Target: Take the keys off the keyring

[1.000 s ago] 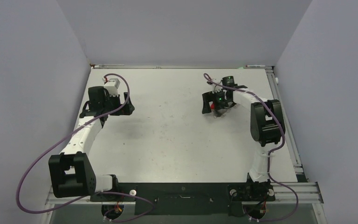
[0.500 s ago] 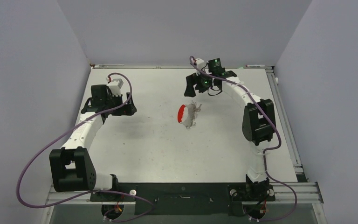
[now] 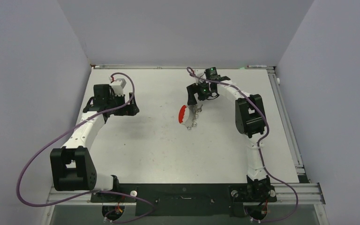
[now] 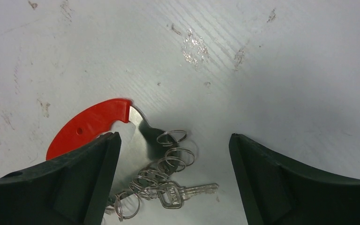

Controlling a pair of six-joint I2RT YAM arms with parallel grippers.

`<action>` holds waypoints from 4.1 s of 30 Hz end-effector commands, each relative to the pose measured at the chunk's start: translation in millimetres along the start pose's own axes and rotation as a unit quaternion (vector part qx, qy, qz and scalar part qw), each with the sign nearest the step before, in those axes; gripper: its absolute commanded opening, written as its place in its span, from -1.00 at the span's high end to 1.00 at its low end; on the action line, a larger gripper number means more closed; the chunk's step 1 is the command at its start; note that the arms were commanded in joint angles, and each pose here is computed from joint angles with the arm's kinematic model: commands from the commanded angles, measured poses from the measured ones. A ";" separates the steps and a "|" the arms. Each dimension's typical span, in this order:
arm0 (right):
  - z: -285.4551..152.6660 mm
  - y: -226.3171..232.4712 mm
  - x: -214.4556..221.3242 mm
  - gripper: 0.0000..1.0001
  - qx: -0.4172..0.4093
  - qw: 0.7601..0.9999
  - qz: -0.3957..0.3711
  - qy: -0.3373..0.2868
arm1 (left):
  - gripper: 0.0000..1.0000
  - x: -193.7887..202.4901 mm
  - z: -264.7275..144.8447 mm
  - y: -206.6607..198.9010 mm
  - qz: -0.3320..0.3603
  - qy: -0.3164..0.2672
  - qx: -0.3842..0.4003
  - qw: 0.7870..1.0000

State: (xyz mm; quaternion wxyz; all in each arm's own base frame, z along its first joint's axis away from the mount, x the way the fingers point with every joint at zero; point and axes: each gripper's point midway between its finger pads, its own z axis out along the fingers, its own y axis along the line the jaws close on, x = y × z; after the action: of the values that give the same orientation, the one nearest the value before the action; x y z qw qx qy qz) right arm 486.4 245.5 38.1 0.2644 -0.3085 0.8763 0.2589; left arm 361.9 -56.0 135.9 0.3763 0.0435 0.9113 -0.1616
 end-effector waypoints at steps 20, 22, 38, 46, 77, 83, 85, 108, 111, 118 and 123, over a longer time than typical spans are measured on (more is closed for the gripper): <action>-82.1 241.8 135.3 -0.87 -0.300 0.946 -0.025 0.124 | -0.92 2.1 9.8 -63.5 -0.011 0.043 0.116 0.992; -88.6 223.5 104.2 -0.87 -0.273 0.958 -0.038 0.085 | -0.93 2.9 8.4 -68.7 -0.014 0.045 0.127 0.991; -45.1 77.0 9.4 -0.87 0.008 0.993 -0.118 -0.015 | -0.93 14.1 9.3 -96.6 -0.022 0.055 0.182 0.981; -18.3 75.5 35.9 -0.94 -0.018 0.996 -0.091 0.019 | -0.92 18.0 10.3 -96.6 -0.021 0.058 0.182 0.981; -50.3 155.6 71.1 -0.82 -0.034 0.997 -0.063 -0.001 | -0.23 53.8 21.5 -90.1 0.101 0.095 0.158 0.978; -44.8 127.2 62.4 -0.73 -0.004 1.000 -0.024 -0.006 | 0.04 79.1 35.8 -116.6 0.163 0.125 0.107 0.973; -47.7 118.6 60.6 -0.71 -0.001 1.000 0.001 -0.011 | 0.03 84.9 41.6 -124.7 0.184 0.127 0.089 0.971; -72.9 102.3 62.5 -0.70 -0.005 0.998 0.043 -0.042 | 0.29 139.5 80.6 -134.0 0.219 0.195 -0.032 0.956; -67.9 107.6 65.2 -0.70 -0.018 0.998 0.042 -0.036 | 0.59 140.1 80.1 -135.8 0.223 0.199 -0.017 0.954; -54.8 125.0 76.0 -0.70 -0.063 0.997 0.035 -0.025 | 1.00 125.3 72.9 -138.0 0.248 0.179 0.005 0.952; -44.4 131.0 73.7 -0.80 -0.096 0.994 0.039 -0.037 | 1.00 104.4 58.6 -149.7 0.290 0.134 0.044 0.946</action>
State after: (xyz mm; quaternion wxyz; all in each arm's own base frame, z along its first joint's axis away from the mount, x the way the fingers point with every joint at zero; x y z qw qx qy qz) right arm 331.2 260.1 63.0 0.2476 -0.2806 0.8690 0.3238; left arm 289.7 -211.2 25.9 0.2250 0.3038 0.9246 -0.0479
